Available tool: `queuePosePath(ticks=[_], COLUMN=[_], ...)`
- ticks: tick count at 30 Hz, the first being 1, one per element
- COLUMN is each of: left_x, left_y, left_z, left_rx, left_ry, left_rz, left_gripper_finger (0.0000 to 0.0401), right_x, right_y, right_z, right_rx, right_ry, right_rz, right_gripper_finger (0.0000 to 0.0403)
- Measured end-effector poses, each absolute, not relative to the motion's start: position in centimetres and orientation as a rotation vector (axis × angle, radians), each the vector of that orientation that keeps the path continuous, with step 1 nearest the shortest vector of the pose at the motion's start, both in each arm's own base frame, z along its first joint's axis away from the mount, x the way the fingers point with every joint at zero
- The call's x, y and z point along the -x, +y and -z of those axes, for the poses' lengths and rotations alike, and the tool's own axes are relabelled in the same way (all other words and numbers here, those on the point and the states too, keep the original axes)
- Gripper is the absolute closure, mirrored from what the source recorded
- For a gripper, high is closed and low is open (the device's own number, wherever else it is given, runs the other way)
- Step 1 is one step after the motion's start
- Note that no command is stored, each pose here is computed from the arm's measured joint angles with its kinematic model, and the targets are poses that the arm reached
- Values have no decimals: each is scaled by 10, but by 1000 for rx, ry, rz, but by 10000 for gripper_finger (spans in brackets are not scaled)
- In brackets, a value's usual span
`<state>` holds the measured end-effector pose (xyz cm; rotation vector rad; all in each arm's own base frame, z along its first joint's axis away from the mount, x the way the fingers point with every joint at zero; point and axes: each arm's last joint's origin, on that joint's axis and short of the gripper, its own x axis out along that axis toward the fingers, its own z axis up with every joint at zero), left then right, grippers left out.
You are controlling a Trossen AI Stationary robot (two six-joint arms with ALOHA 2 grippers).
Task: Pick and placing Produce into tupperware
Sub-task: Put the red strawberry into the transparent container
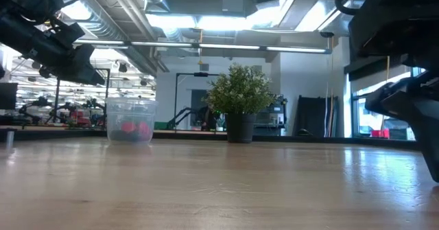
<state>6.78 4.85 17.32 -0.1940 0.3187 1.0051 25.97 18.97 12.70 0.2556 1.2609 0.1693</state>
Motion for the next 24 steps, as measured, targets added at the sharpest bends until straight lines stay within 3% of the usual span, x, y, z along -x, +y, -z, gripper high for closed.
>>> queuePosePath(ticks=[19, 24], left_x=[-68, -68], left_y=[48, 48], left_z=[-173, -173], left_rx=[194, 194], left_ry=[319, 319], left_rz=[-1005, -1005], left_gripper_finger=[256, 256], right_x=[-258, -259], right_y=[188, 187], right_z=[-126, -127], right_rx=[-264, -317], right_ry=[1272, 1269], right_rz=[-117, -84], right_gripper_finger=[259, 262])
